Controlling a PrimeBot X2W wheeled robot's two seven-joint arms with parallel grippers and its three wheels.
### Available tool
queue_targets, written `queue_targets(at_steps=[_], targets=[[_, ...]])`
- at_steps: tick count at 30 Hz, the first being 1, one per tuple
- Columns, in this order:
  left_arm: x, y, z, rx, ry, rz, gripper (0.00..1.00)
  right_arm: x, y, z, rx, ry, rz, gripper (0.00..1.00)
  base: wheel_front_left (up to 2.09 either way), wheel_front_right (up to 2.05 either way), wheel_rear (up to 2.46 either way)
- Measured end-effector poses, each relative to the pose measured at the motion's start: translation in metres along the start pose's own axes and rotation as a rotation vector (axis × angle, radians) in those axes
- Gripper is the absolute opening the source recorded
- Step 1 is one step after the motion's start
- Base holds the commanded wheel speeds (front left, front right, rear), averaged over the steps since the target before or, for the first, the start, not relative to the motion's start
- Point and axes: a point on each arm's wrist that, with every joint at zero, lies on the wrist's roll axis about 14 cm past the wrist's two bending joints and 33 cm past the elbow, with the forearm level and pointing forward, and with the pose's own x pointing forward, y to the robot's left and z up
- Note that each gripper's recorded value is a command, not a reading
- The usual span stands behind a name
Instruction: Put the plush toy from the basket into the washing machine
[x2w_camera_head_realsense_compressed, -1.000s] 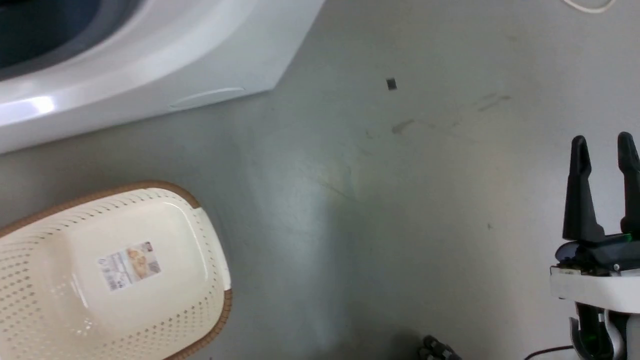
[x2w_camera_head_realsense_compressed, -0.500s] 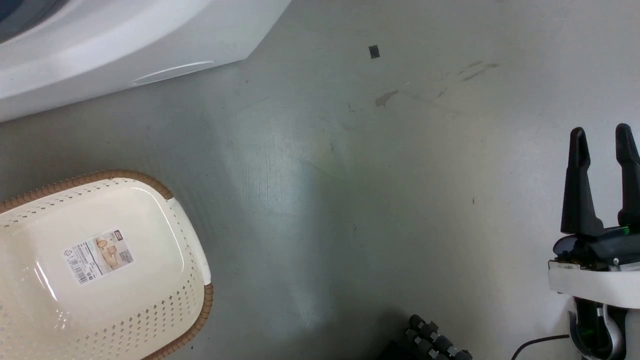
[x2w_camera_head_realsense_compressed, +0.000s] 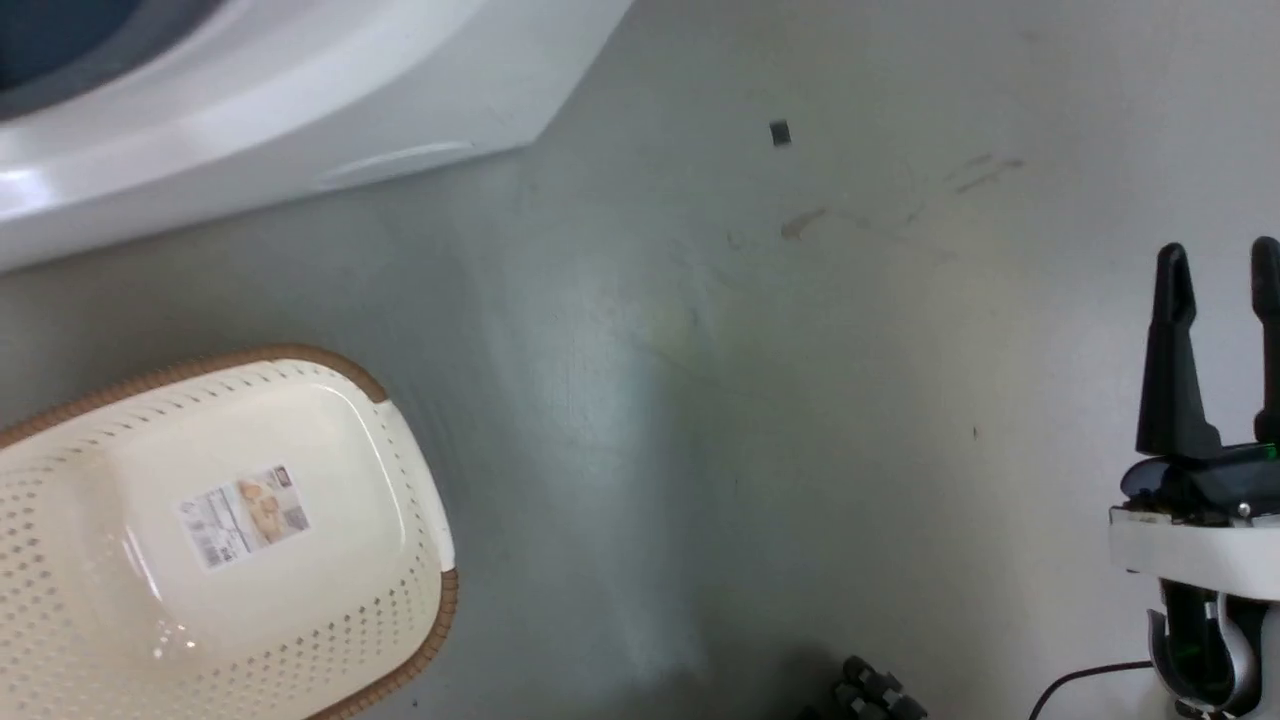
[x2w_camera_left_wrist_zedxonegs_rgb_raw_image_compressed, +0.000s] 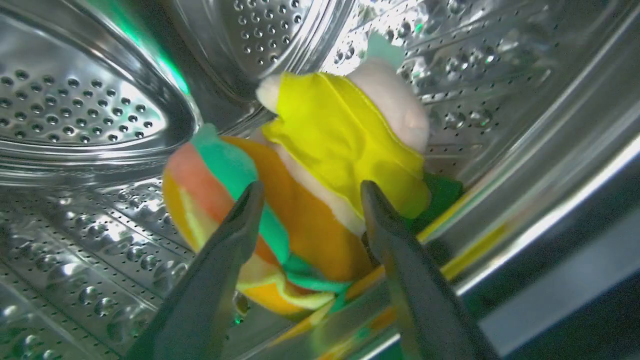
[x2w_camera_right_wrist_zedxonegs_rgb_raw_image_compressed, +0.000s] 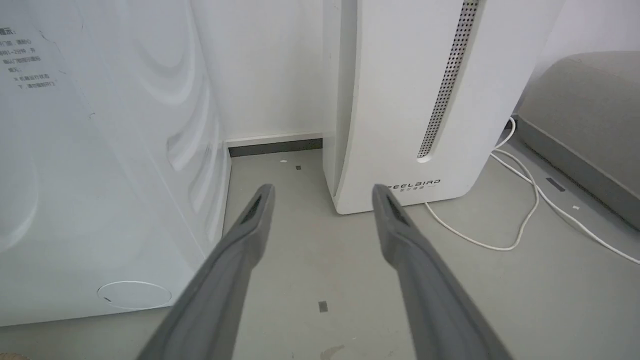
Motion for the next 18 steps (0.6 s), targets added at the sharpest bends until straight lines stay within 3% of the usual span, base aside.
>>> queue_targets(at_steps=[9, 18], targets=[[-0.059, -0.017, 0.033, -0.063, -0.080, -0.025, 1.00, -0.012, -0.009, 0.044, -0.014, -0.109, -0.011, 1.00, 0.00, 0.00, 0.00], [-0.145, -0.020, 0.076, -0.176, -0.189, 0.051, 1.00, -0.035, -0.003, 0.084, -0.005, -0.216, 0.023, 1.00, 0.00, 0.00, 0.00]])
